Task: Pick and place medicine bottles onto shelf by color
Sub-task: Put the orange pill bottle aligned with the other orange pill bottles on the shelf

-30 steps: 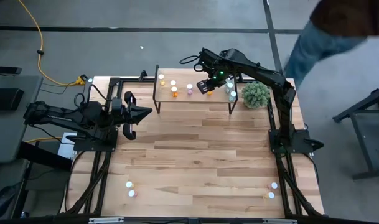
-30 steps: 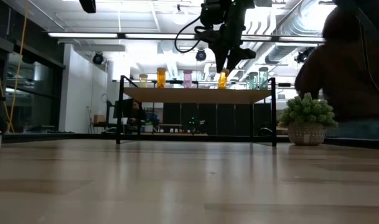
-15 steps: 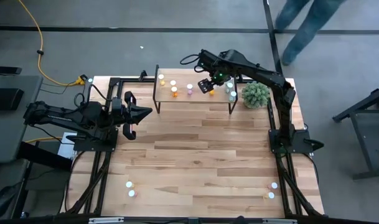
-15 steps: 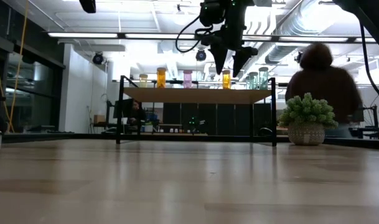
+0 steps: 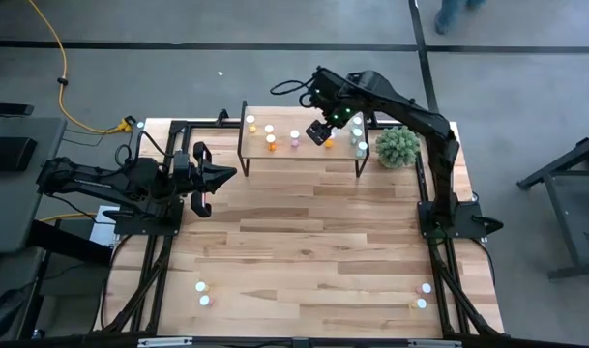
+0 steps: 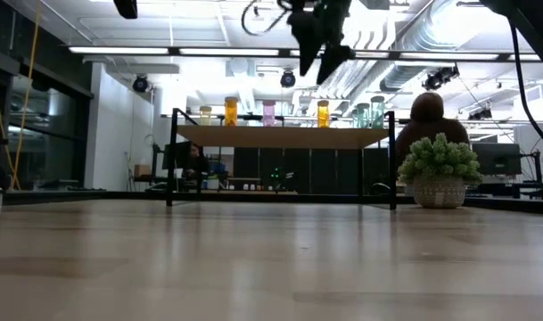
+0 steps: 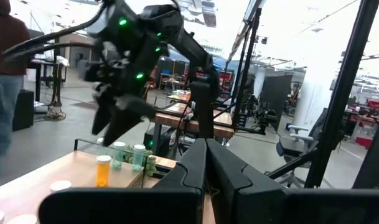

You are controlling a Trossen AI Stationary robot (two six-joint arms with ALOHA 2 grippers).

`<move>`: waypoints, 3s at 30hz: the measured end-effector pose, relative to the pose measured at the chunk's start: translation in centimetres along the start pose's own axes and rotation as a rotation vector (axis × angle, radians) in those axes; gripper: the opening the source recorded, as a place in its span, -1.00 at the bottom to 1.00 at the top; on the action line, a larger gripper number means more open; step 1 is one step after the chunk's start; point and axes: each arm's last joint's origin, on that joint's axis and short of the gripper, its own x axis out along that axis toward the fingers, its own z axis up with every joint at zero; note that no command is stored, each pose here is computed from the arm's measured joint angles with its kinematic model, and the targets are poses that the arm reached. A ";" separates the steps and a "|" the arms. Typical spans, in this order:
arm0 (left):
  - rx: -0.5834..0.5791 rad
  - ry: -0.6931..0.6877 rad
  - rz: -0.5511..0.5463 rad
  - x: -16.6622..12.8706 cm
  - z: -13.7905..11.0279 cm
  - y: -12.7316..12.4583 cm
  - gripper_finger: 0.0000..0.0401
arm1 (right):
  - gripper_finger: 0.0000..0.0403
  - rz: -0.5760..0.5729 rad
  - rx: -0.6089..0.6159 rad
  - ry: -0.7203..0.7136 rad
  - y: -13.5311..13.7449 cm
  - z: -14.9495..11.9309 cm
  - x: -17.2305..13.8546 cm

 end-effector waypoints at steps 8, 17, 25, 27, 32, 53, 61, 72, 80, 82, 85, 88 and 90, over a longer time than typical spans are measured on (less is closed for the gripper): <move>0.000 -0.003 0.025 0.0 0.0 0.1 -1.00 | 0.36 -0.029 -0.132 -0.016 2.5 -4.9 -1.8; 0.000 -0.006 0.053 0.0 0.0 0.2 -1.00 | 0.36 0.014 0.155 -0.419 4.1 -11.8 -0.5; -0.016 -0.007 0.059 0.0 0.0 0.2 -1.00 | 0.36 -0.136 0.434 -0.490 6.7 -11.6 4.0; -0.016 -0.009 0.070 0.0 0.0 0.2 -1.00 | 0.36 -0.180 0.432 -0.492 7.6 -11.7 4.6; -0.016 -0.013 0.104 0.0 0.0 0.3 -1.00 | 0.36 -0.253 0.504 -0.486 8.8 -11.7 6.2; -0.043 -0.014 0.105 0.0 0.0 0.3 -1.00 | 0.36 -0.442 0.555 -0.459 5.7 -10.2 8.4; -0.042 -0.014 0.105 0.0 0.0 0.3 -1.00 | 0.15 -0.400 0.535 -0.465 5.8 -9.7 8.5; -0.043 -0.015 0.104 0.0 0.0 0.3 -1.00 | -0.31 -0.414 0.548 -0.468 5.2 -9.4 8.6; -0.043 -0.014 0.104 0.0 0.0 0.3 -1.00 | -0.34 -0.409 0.554 -0.459 5.0 -9.3 8.7; -0.043 -0.015 0.104 0.0 0.0 0.3 -1.00 | -0.34 -0.409 0.554 -0.459 5.0 -9.3 8.7; -0.043 -0.014 0.104 0.0 0.0 0.3 -1.00 | -0.34 -0.409 0.554 -0.459 5.0 -9.3 8.7; -0.044 -0.014 0.104 0.0 0.0 0.3 -1.00 | -0.34 -0.409 0.554 -0.459 5.0 -9.3 8.7; -0.050 -0.015 0.104 0.0 0.0 0.3 -1.00 | -0.35 -0.409 0.554 -0.459 5.0 -9.3 8.7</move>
